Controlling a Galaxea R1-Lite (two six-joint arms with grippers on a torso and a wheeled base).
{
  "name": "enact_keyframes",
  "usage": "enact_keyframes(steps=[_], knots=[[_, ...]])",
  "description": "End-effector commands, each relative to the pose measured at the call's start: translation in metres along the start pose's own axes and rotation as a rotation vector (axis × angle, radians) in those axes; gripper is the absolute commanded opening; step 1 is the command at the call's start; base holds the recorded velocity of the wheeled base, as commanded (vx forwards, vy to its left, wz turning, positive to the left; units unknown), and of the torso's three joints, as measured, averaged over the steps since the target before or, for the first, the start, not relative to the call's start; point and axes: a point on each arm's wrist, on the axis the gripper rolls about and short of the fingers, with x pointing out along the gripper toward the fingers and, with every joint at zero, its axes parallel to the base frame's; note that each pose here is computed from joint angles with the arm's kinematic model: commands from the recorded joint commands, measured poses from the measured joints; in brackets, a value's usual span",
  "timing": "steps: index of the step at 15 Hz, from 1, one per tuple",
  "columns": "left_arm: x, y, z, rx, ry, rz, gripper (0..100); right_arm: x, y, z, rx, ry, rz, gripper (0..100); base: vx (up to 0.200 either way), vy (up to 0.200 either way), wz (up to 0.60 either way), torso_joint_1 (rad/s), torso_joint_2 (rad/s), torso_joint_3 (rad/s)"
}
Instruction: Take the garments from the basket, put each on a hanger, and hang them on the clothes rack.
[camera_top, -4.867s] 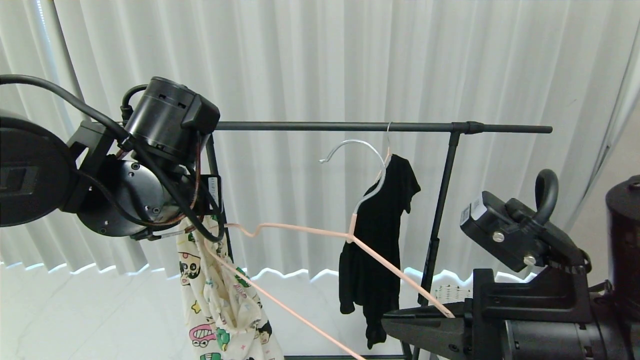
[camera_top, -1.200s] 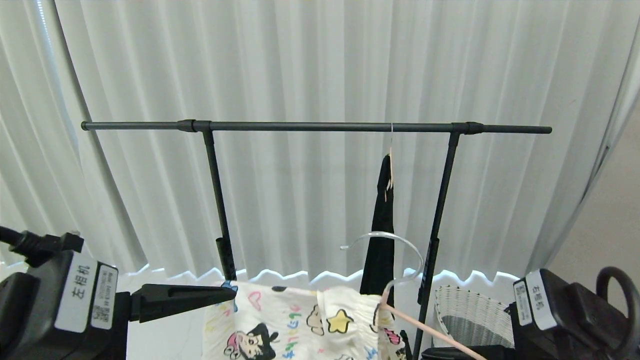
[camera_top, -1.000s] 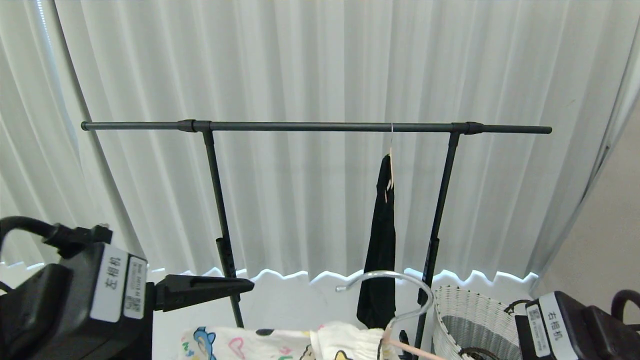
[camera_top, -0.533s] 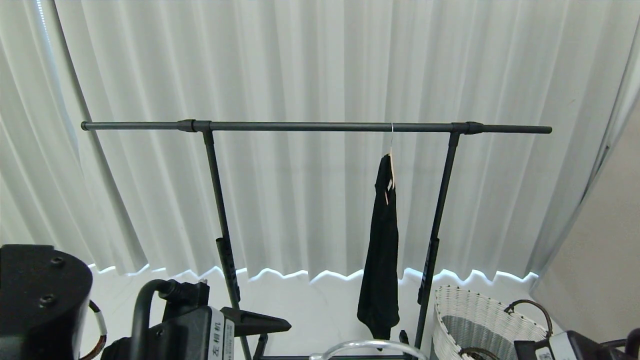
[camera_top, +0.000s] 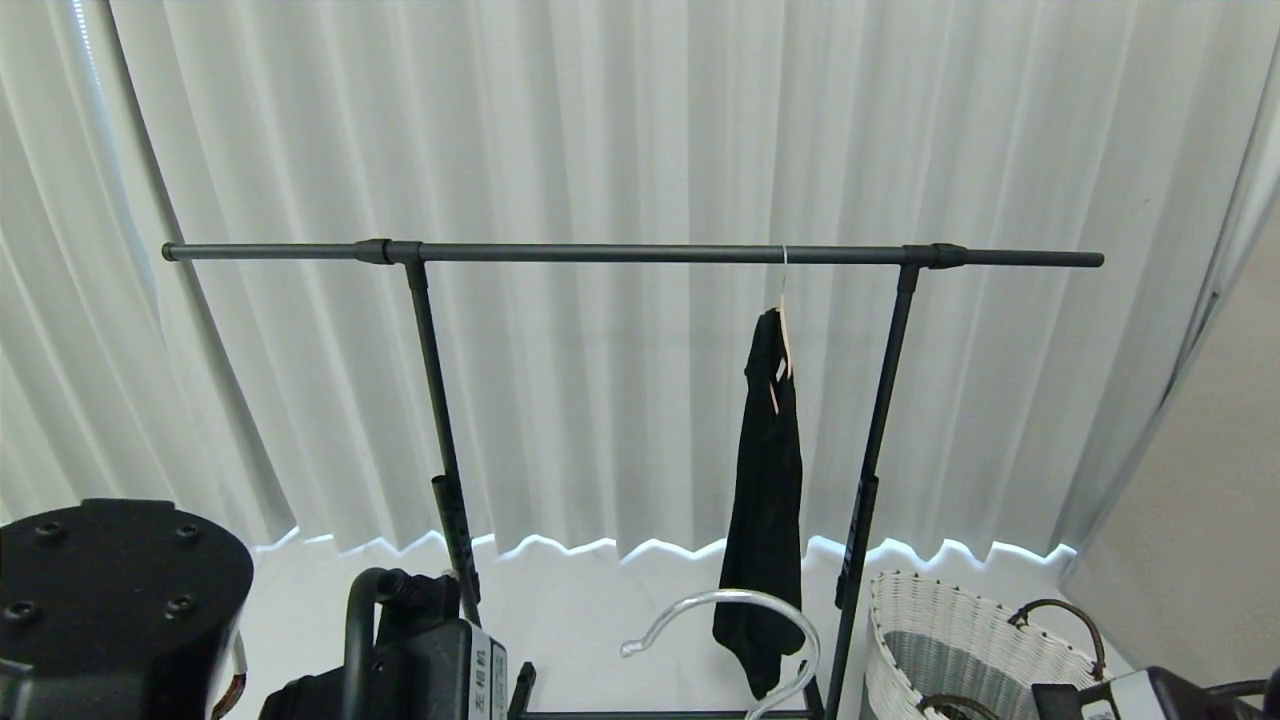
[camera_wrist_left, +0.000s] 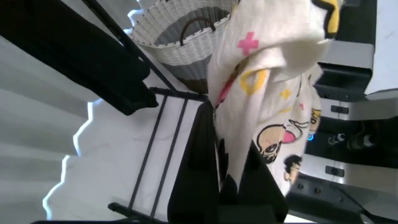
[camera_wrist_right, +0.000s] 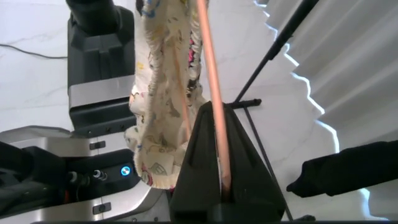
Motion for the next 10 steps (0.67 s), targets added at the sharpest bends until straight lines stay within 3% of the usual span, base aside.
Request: enact_keyframes(steps=[1,4,7,10], knots=[[0.002,0.0,-0.002,-0.01,0.011,-0.002,0,0.0,0.0,0.0,0.0,0.005,0.0,100,0.0,0.0,0.0,0.0,0.0,0.0],[0.001,0.001,-0.012,-0.039,0.044,0.02,0,-0.001,-0.008,0.0,0.013,0.006,-0.095,100,0.0,0.0,0.0,0.0,0.0,0.0],[-0.007,0.004,-0.027,-0.057,0.103,0.157,0,-0.01,-0.029,-0.003,0.062,0.002,-0.25,100,0.0,0.0,0.0,0.0,0.0,0.0],[-0.014,0.016,-0.032,-0.11,0.139,0.311,0,-0.009,-0.034,-0.004,0.113,0.007,-0.272,100,0.0,0.0,0.0,0.0,0.0,0.0]])
